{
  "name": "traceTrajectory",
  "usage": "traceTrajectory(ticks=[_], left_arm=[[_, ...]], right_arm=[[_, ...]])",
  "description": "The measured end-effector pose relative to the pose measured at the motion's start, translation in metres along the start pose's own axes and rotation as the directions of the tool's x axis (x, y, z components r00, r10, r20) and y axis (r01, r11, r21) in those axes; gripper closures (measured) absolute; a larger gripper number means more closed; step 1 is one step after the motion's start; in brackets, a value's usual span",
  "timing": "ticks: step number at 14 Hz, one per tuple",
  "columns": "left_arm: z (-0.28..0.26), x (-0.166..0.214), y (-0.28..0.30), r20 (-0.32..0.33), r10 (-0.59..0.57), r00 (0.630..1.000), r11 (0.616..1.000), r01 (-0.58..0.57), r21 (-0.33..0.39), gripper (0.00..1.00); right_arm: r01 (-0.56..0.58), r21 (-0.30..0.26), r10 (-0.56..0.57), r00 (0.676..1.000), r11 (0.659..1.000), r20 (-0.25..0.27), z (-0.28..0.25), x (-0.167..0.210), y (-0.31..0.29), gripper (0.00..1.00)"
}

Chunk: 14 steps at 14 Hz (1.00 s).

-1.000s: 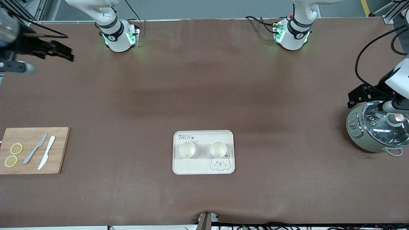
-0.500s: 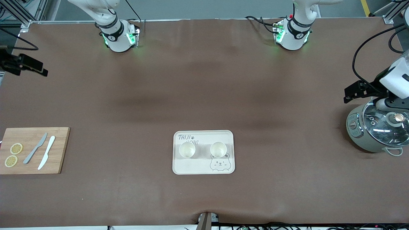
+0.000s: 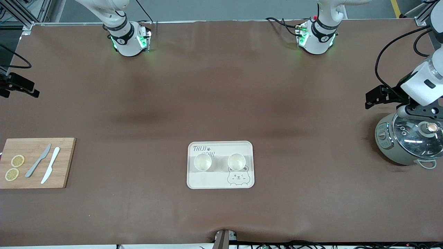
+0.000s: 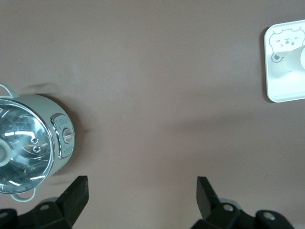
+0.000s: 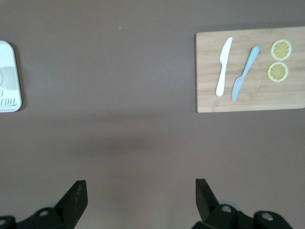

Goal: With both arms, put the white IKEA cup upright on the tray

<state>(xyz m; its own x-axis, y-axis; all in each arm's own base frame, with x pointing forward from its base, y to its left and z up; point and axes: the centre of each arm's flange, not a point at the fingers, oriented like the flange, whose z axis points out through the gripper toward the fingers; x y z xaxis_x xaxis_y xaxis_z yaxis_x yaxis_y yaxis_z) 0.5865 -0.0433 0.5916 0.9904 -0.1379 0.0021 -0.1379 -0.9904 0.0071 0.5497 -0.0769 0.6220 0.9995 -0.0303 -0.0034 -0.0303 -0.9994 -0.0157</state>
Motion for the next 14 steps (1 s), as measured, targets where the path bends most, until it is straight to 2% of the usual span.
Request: traceTrajectory(ticks=[5, 14], left_arm=[[0.0, 0.0, 0.001, 0.0, 0.001, 1.0, 1.0, -0.001, 0.0, 0.0], [0.0, 0.0, 0.011, 0.002, -0.016, 1.0, 1.0, 0.016, -0.002, 0.0]], right_arm=[[-0.031, -0.016, 0.03, 0.997, 0.999, -0.065, -0.006, 0.009, 0.005, 0.0], [-0.064, -0.018, 0.062, 0.994, 0.998, -0.093, -0.01, 0.012, 0.015, 0.0]])
